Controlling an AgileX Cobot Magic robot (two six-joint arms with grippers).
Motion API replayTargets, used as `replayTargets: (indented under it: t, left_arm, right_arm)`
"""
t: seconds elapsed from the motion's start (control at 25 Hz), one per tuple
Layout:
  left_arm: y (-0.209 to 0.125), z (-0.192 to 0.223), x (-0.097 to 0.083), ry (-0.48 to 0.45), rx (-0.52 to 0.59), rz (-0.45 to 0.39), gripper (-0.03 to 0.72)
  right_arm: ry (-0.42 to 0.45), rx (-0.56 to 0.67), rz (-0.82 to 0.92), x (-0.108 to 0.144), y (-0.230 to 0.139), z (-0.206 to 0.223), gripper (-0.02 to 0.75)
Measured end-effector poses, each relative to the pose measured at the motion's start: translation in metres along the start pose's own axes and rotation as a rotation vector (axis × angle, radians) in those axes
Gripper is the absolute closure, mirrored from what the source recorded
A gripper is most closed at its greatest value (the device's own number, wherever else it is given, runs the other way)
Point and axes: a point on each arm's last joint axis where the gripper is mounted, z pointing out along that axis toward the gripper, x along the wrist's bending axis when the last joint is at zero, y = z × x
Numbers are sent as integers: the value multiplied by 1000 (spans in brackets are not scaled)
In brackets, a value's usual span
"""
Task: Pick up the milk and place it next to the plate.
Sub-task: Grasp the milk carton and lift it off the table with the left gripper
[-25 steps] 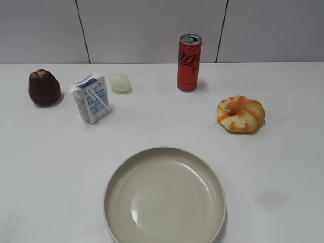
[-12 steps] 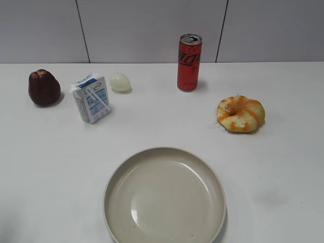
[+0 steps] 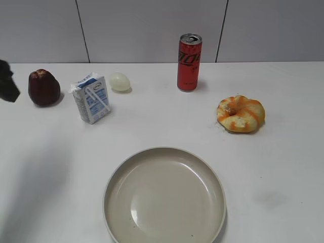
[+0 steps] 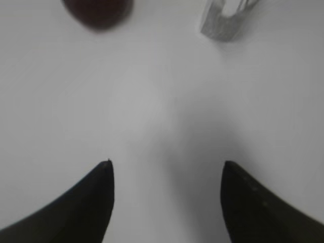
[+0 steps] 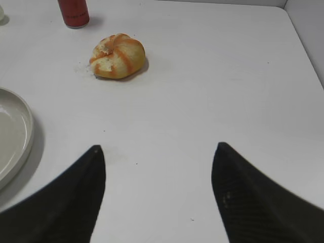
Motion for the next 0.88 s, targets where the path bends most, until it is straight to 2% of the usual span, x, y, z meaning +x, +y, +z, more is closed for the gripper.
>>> replayTargets:
  t: [0.08,0.16,0.32,0.52,0.76,0.88]
  left_arm:
    - [24,11,-5,-18,-9,90,153]
    - [43,30,-10,-34,2,147,92]
    - [74,63,-21,-51,-1,208,28]
    - [98,90,-33,-59,-33,265,26]
    - [99,131,-32,-56,-12,263,55]
    - [101,144,-30,-41,-42,261,95]
  right_arm:
    - [0,0,0,0,0,0,238]
    - [0,0,0,0,0,0,238]
    - [0,0,0,0,0,0,238]
    - [0,0,0,0,0,0,238]
    - [0,0,0,0,0,0,238]
    - [0,0,0,0,0,0,238]
